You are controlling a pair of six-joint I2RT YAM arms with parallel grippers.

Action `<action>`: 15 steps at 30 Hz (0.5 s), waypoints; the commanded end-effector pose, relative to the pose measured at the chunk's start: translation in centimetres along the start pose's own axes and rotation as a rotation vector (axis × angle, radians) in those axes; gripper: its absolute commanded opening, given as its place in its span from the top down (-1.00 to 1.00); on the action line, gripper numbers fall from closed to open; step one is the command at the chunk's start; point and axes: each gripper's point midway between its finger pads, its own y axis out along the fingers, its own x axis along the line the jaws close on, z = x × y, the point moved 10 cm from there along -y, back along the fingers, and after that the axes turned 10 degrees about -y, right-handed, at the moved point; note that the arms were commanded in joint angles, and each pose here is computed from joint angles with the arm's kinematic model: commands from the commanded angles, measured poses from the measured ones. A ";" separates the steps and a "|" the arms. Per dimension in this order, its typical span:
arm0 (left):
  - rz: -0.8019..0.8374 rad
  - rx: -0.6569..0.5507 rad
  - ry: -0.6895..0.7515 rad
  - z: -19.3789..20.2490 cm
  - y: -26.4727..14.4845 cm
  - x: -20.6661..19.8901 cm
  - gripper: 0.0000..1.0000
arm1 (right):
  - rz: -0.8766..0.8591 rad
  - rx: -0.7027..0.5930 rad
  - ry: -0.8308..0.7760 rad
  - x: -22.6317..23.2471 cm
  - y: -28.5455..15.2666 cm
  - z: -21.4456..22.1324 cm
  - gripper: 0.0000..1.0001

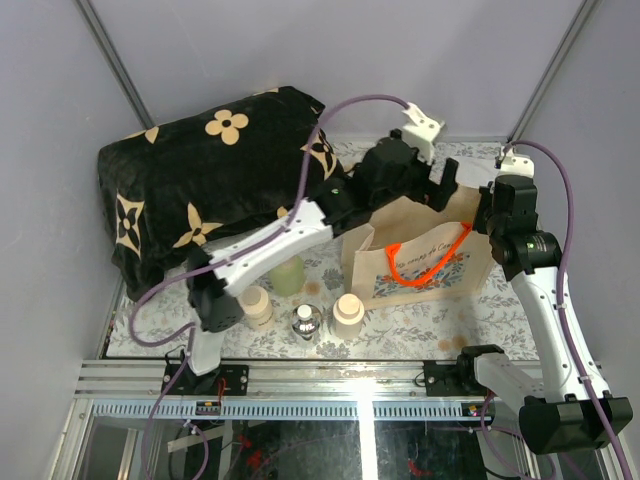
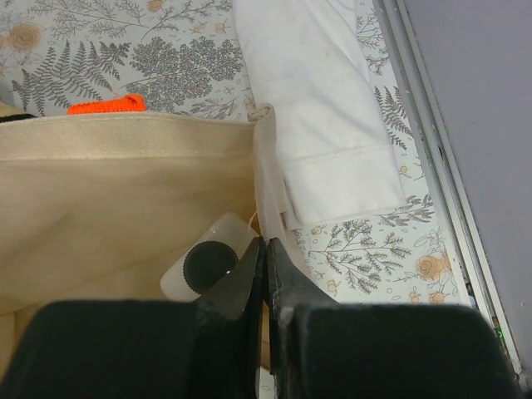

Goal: Place the personal care products into the canvas bag

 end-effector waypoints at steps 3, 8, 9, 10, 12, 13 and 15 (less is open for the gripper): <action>-0.149 -0.168 -0.017 -5.1 -6.3 3.8 -0.99 | 0.016 0.063 -0.015 -0.2 -0.2 1.2 1.00; -0.256 -0.104 0.027 -6.7 -11.7 6.4 -0.99 | 0.019 0.058 -0.024 -0.3 -0.2 1.0 1.00; -0.316 -0.076 0.029 -6.6 -12.7 7.0 -0.99 | 0.017 0.059 -0.026 -0.3 -0.2 1.0 1.00; -0.377 -0.043 0.022 -6.4 -13.5 7.8 -0.99 | 0.016 0.060 -0.030 -0.3 -0.2 0.9 1.00; -0.477 0.035 -0.015 -5.5 -15.3 9.3 -0.99 | 0.014 0.067 -0.038 -0.3 -0.2 0.7 1.00; -0.527 0.094 -0.039 -4.7 -16.3 10.2 -0.99 | 0.016 0.072 -0.042 -0.4 -0.2 0.6 1.00; -0.598 0.175 -0.087 -2.9 -17.8 11.5 -0.99 | 0.016 0.080 -0.053 -0.4 -0.2 0.4 1.00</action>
